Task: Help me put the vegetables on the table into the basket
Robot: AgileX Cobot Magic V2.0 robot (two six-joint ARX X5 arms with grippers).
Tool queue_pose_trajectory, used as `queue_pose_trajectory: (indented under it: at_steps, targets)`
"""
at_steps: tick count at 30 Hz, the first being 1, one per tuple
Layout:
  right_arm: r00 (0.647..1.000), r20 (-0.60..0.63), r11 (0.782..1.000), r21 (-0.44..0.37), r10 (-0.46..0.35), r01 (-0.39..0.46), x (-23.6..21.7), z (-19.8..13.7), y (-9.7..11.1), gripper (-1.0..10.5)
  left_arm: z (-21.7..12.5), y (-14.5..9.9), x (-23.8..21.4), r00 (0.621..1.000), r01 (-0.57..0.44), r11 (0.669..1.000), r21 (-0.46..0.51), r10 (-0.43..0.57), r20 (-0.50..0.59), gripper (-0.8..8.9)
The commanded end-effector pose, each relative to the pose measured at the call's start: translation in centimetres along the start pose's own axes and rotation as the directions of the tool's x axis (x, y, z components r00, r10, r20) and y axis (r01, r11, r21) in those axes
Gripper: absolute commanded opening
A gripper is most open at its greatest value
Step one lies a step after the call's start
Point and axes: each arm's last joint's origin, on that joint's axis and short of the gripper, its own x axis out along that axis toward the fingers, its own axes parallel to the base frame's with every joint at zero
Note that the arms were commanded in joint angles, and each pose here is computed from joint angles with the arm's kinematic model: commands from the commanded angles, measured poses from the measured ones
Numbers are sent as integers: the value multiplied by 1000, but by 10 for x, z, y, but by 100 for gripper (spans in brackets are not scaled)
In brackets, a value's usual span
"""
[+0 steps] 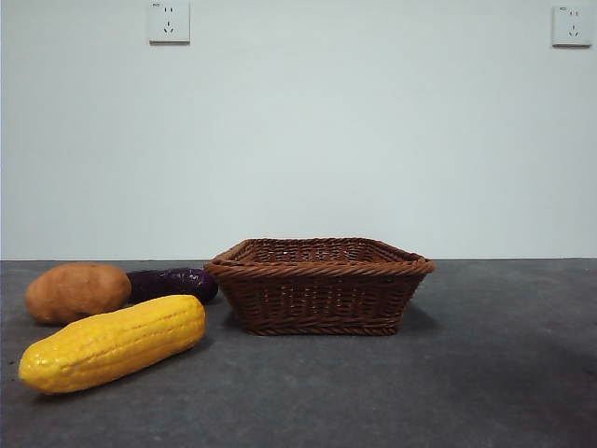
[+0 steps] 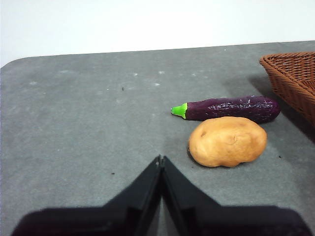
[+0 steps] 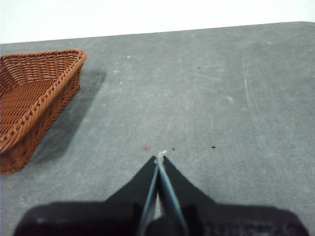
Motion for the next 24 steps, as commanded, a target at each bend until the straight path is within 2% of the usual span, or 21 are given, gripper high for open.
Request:
queue_pose_trajectory:
  at_steps: [1,7,11,18,24]
  targets:
    - [1000,-1,1000,11,0,0,1,-2,0,0,-3,0,1,1000,0,1000,-7,0,-1,-4]
    - [1000,0,1000,22,5,-5,1,-2,0,0,-3,0,1,1000,4,1000,-12,-4,-1,-4]
    - [1000,7,996,89,20,-20,1,-1,0,0,-2,0,1,1000,11,995,-97,-11,0,-4]
    - [997,67,993,110,23,-30,0,7,1,-9,-2,-2,1,998,60,983,-172,-62,-4,-6]
    - [992,125,988,147,26,-44,-10,28,3,-9,9,-3,-2,993,112,967,-230,-114,7,-6]
